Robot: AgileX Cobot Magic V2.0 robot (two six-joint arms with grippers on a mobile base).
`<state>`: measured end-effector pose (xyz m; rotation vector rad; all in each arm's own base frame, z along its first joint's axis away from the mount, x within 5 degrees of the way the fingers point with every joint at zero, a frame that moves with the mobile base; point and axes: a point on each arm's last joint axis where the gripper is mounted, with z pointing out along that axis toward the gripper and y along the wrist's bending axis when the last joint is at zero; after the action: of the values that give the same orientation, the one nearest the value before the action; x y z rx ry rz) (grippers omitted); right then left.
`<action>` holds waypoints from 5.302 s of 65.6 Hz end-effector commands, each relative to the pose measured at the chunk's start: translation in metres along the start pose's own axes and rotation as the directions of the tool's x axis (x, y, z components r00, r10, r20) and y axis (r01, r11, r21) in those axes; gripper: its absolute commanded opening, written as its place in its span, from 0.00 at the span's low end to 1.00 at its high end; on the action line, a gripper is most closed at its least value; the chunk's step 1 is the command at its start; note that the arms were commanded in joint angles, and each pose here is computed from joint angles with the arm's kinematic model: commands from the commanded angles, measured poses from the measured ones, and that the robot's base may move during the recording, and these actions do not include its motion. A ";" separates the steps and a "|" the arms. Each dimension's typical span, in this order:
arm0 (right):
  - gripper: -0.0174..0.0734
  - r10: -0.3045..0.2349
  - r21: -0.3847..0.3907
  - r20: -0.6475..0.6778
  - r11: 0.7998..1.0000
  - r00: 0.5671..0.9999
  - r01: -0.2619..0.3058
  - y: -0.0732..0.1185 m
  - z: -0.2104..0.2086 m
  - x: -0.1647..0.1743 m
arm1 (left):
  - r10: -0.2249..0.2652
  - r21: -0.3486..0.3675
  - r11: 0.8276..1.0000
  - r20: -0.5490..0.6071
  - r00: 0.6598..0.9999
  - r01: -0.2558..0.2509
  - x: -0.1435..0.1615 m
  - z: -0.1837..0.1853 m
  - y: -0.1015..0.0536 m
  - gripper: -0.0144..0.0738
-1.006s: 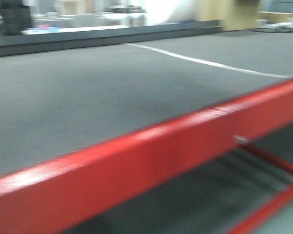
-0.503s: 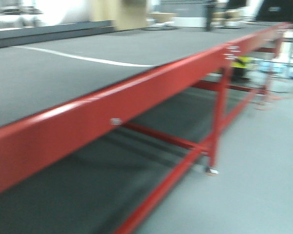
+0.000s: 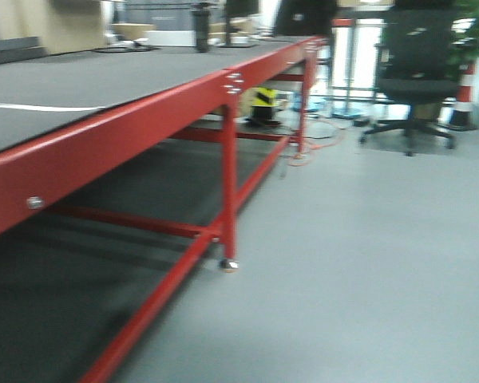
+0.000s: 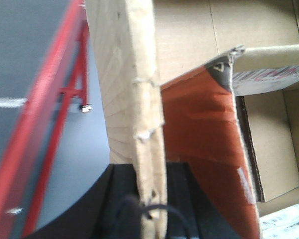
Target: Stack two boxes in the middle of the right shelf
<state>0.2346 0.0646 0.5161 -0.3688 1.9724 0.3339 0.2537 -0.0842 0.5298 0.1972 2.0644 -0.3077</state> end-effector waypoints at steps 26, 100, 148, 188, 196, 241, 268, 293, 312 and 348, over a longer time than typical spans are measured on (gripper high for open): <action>0.03 -0.029 0.035 0.068 0.999 0.997 0.027 -0.002 -0.010 -0.007 | 0.017 -0.012 1.000 0.083 0.996 -0.016 -0.008 -0.008 0.001 0.04; 0.03 -0.029 0.035 0.068 0.999 0.997 0.027 -0.002 -0.010 -0.007 | 0.017 -0.012 1.000 0.083 0.996 -0.016 -0.008 -0.008 0.001 0.04; 0.03 -0.029 0.035 0.068 0.999 0.997 0.027 -0.002 -0.010 -0.007 | 0.019 -0.015 1.000 0.083 0.996 -0.018 -0.008 -0.008 0.001 0.04; 0.03 -0.029 0.035 0.068 0.999 0.997 0.027 -0.002 -0.010 -0.007 | 0.030 -0.034 0.999 0.085 0.996 -0.027 -0.008 -0.008 0.003 0.04; 0.03 -0.029 0.035 0.068 0.999 0.997 0.027 -0.002 -0.010 -0.007 | 0.030 -0.034 0.999 0.085 0.996 -0.027 -0.008 -0.008 0.003 0.04; 0.03 -0.029 0.035 0.068 0.999 0.997 0.027 -0.002 -0.010 -0.007 | 0.031 -0.036 0.999 0.085 0.996 -0.028 -0.008 -0.008 0.003 0.04; 0.03 -0.029 0.035 0.068 0.999 0.997 0.027 -0.002 -0.010 -0.007 | 0.031 -0.036 0.999 0.085 0.996 -0.028 -0.008 -0.008 0.003 0.04; 0.03 -0.029 0.035 0.068 0.999 0.997 0.027 -0.002 -0.010 -0.007 | 0.031 -0.036 0.999 0.085 0.996 -0.028 -0.008 -0.008 0.003 0.04; 0.03 -0.029 0.035 0.068 0.999 0.997 0.027 -0.002 -0.010 -0.007 | 0.031 -0.036 0.999 0.085 0.996 -0.028 -0.008 -0.008 0.003 0.04; 0.03 -0.029 0.035 0.068 0.999 0.997 0.027 -0.002 -0.010 -0.007 | 0.031 -0.036 0.999 0.085 0.996 -0.028 -0.008 -0.008 0.003 0.04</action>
<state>0.2346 0.0646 0.5161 -0.3688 1.9725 0.3335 0.2541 -0.0833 0.5299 0.1956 2.0618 -0.2933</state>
